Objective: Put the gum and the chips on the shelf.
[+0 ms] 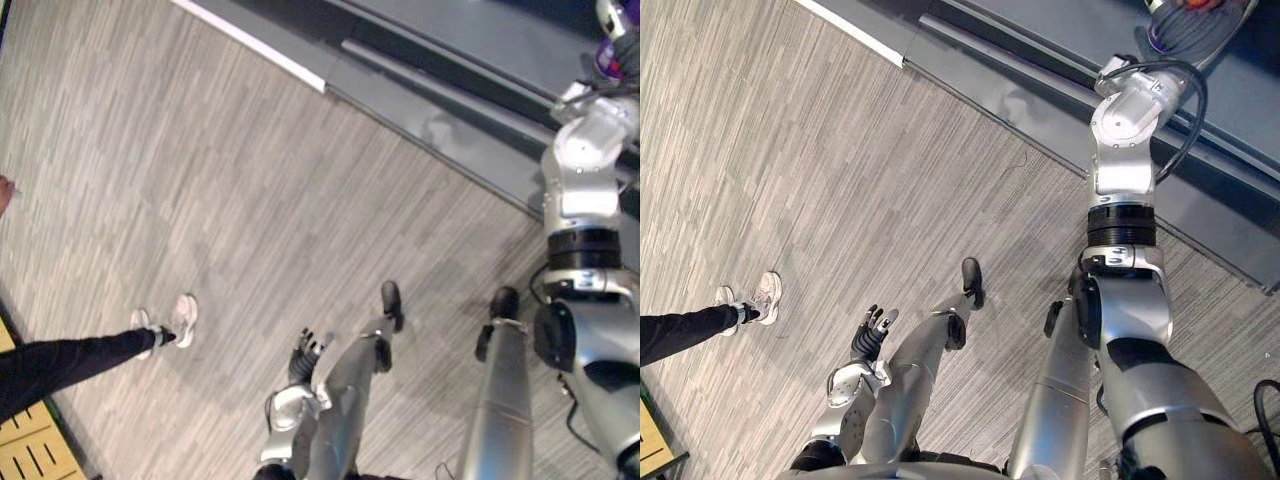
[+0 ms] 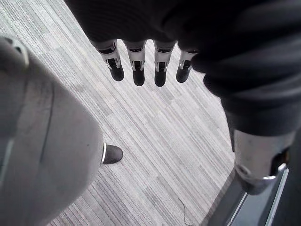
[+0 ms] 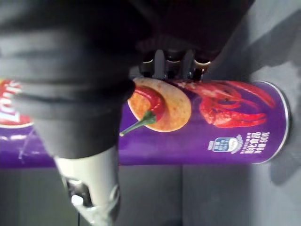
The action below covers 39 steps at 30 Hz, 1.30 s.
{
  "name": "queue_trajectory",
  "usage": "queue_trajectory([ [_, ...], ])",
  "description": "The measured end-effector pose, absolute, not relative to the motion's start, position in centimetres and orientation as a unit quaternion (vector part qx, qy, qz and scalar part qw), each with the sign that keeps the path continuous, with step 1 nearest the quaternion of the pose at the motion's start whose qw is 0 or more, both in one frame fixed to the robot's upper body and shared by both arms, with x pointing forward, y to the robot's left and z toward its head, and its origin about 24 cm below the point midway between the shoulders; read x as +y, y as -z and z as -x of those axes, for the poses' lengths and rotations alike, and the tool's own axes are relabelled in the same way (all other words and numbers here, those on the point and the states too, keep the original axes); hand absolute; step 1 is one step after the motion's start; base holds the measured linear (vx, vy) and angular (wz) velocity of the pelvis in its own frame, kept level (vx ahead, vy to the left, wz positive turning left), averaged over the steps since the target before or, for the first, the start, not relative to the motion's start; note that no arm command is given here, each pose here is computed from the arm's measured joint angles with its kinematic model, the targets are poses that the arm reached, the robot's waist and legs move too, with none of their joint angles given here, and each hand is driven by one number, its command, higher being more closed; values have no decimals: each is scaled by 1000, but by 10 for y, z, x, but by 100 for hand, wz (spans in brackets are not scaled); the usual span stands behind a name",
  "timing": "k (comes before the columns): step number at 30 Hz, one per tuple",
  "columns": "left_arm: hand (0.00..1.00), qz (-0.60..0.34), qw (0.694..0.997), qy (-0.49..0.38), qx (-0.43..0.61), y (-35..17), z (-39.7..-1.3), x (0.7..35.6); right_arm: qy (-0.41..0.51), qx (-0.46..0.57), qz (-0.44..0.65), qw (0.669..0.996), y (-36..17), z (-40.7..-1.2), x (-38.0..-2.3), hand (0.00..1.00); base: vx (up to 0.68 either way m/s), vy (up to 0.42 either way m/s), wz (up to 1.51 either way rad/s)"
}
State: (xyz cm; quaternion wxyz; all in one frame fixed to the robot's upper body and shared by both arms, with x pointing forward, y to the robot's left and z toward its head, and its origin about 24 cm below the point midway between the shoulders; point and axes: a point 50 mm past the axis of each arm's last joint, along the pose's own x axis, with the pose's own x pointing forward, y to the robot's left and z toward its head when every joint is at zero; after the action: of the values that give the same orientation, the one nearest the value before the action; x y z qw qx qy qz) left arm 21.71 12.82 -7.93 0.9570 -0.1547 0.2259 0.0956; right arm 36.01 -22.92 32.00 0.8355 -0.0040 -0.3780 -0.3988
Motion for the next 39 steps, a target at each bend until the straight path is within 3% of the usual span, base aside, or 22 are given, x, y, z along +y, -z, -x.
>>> queue_trajectory([
  [13, 0, 154, 953, -103, 239, 84, -214, 131, 374, -272, -9, 887, -241, -374, -208, 0, 3, 5, -15],
  [21, 0, 162, 928, -157, 298, 109, -194, 151, 335, -80, 8, 939, -105, -356, -197, 0, 70, 13, -25],
  [25, 0, 123, 918, -171, 335, 121, -180, 166, 285, 43, 8, 957, -20, -312, -180, 0, 119, 58, -37],
  [29, 0, 80, 905, -170, 382, 135, -160, 180, 242, 108, 26, 964, 24, -273, -180, 0, 148, 85, -31],
  [34, 0, 66, 872, -198, 442, 151, -125, 197, 215, 213, 61, 951, 75, -210, -203, 0, 183, 110, -26],
  [39, 0, 81, 842, -233, 480, 160, -91, 203, 192, 357, 58, 913, 126, -134, -211, 0, 177, 68, -15],
])
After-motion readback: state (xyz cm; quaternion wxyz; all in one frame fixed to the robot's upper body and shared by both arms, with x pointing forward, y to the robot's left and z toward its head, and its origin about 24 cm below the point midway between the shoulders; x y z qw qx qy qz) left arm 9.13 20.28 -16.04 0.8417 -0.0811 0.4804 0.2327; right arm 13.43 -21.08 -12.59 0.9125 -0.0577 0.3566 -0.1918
